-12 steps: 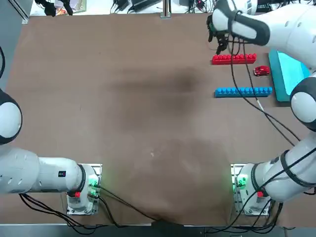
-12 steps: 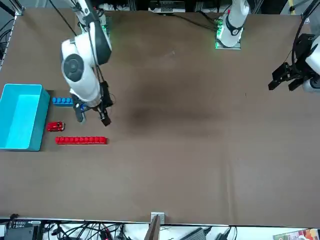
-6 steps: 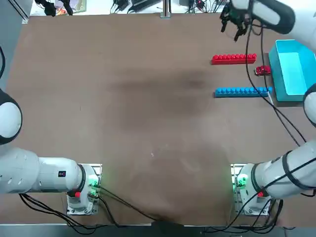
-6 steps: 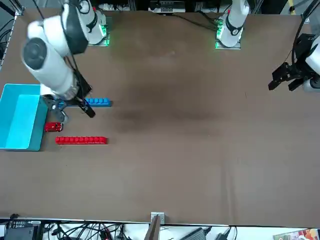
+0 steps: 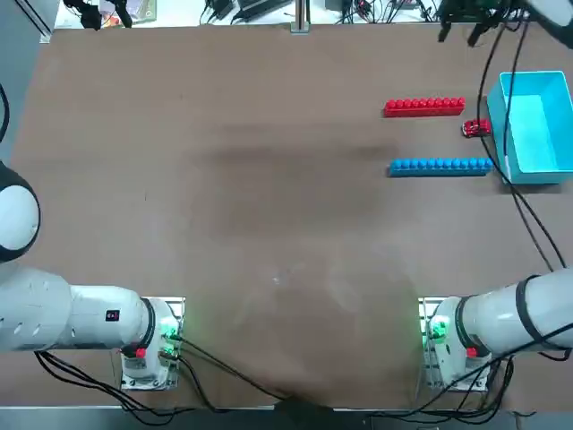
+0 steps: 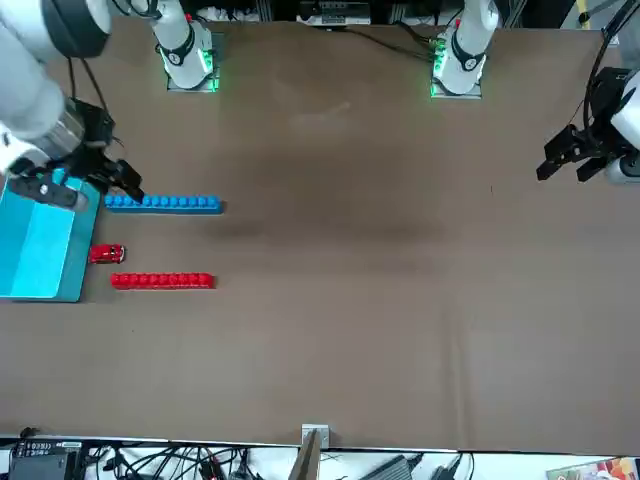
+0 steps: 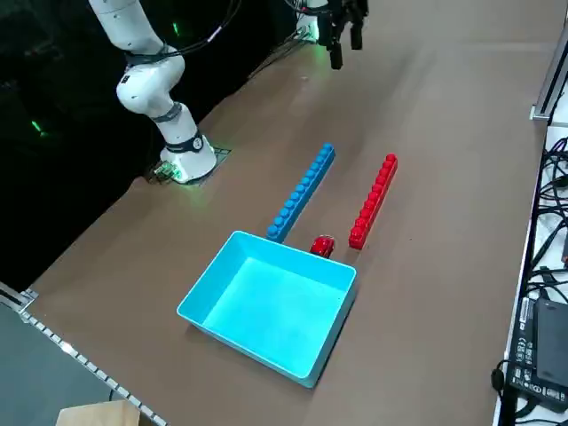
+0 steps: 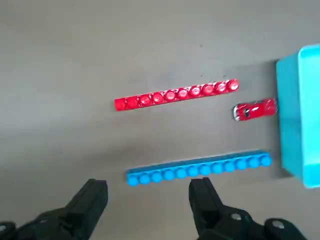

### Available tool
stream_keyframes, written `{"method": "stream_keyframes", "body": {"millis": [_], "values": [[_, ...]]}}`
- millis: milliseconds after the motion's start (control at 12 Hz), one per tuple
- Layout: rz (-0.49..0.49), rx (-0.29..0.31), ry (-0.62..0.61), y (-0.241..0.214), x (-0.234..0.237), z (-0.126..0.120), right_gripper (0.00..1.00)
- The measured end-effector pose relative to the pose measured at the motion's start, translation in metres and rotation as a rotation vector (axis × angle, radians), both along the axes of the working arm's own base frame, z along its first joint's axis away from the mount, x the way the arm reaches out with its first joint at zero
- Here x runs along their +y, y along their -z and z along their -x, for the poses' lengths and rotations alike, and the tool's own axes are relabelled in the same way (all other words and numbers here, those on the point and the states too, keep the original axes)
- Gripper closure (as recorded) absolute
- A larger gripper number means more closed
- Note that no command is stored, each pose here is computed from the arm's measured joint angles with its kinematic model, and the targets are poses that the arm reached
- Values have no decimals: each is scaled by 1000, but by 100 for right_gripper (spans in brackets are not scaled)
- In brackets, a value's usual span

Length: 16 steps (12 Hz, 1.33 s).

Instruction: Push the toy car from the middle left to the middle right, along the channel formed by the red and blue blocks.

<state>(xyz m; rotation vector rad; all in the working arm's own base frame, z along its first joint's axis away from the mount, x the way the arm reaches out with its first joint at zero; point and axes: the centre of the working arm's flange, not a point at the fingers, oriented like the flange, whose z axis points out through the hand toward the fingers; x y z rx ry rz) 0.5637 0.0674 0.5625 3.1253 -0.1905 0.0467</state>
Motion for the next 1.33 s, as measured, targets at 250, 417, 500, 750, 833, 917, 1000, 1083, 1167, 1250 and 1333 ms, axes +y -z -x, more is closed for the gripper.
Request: {"method": "stream_keyframes", "body": {"millis": [250, 417, 500, 750, 833, 917, 1000, 1083, 1167, 1250, 1333], "values": [[1, -17, -145, -21, -25, 9, 0], [2, -22, -197, -29, -36, 14, 0], [2, -24, -210, -32, -41, 16, 0], [1, -37, -214, -45, -46, 19, 0], [-1, -25, -207, -53, -46, 21, 0], [-3, -16, -203, -60, -46, 24, 0], [-3, -16, -202, -66, -46, 25, 0], [-3, -19, -203, -70, -45, 25, 0], [-2, -23, -204, -73, -45, 26, 0], [-2, -24, -204, -75, -45, 26, 0], [-2, -22, -204, -75, -45, 26, 0]]}}
